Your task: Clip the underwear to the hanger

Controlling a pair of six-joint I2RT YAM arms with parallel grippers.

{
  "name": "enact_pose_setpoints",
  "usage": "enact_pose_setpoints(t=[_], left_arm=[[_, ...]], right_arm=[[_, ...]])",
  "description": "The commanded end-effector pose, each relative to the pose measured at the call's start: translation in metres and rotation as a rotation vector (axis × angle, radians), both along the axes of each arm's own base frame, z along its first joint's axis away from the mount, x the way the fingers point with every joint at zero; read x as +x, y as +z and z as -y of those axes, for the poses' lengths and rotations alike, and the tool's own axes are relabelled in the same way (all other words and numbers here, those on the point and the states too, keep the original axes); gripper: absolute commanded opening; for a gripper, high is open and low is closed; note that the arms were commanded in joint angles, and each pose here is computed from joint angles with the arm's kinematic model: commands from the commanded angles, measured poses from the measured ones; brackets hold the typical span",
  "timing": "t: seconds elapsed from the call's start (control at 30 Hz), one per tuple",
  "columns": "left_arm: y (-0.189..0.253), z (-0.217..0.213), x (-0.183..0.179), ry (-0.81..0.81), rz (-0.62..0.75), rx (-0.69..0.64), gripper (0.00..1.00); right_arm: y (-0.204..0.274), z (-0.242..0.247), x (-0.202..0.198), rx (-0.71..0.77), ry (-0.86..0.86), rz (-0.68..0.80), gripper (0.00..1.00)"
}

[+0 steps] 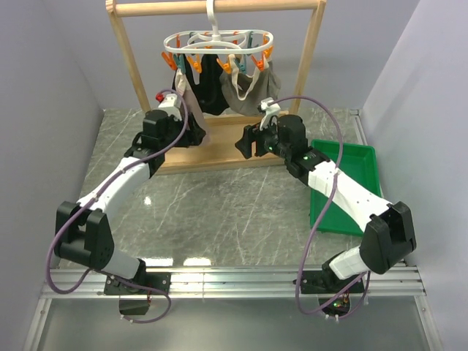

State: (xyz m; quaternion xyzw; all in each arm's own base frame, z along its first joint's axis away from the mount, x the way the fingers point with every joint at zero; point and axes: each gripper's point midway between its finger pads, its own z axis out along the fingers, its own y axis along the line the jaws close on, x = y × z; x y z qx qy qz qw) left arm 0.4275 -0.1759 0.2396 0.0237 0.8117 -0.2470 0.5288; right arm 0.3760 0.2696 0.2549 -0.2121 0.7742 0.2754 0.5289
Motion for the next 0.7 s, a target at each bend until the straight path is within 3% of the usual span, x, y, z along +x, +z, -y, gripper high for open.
enact_pose_setpoints(t=[0.0, 0.1, 0.3, 0.5, 0.67], left_arm=[[0.017, -0.008, 0.013, 0.116, 0.039, 0.031, 0.75], [-0.001, -0.02, -0.002, 0.153, -0.015, 0.064, 0.73], [-0.007, -0.025, -0.038, 0.119, -0.019, 0.0, 0.67], [-0.023, -0.011, -0.027, 0.061, -0.015, -0.063, 0.87], [-0.048, -0.024, -0.004, 0.128, -0.064, -0.082, 0.93]], right_arm=[[0.009, -0.005, 0.0, 0.081, 0.016, -0.039, 0.76], [0.011, -0.005, 0.002, 0.094, 0.014, -0.053, 0.75], [0.015, -0.002, -0.003, 0.107, 0.024, -0.05, 0.75], [0.012, -0.003, -0.005, 0.108, 0.037, -0.057, 0.75], [0.011, -0.001, -0.002, 0.115, 0.044, -0.068, 0.76]])
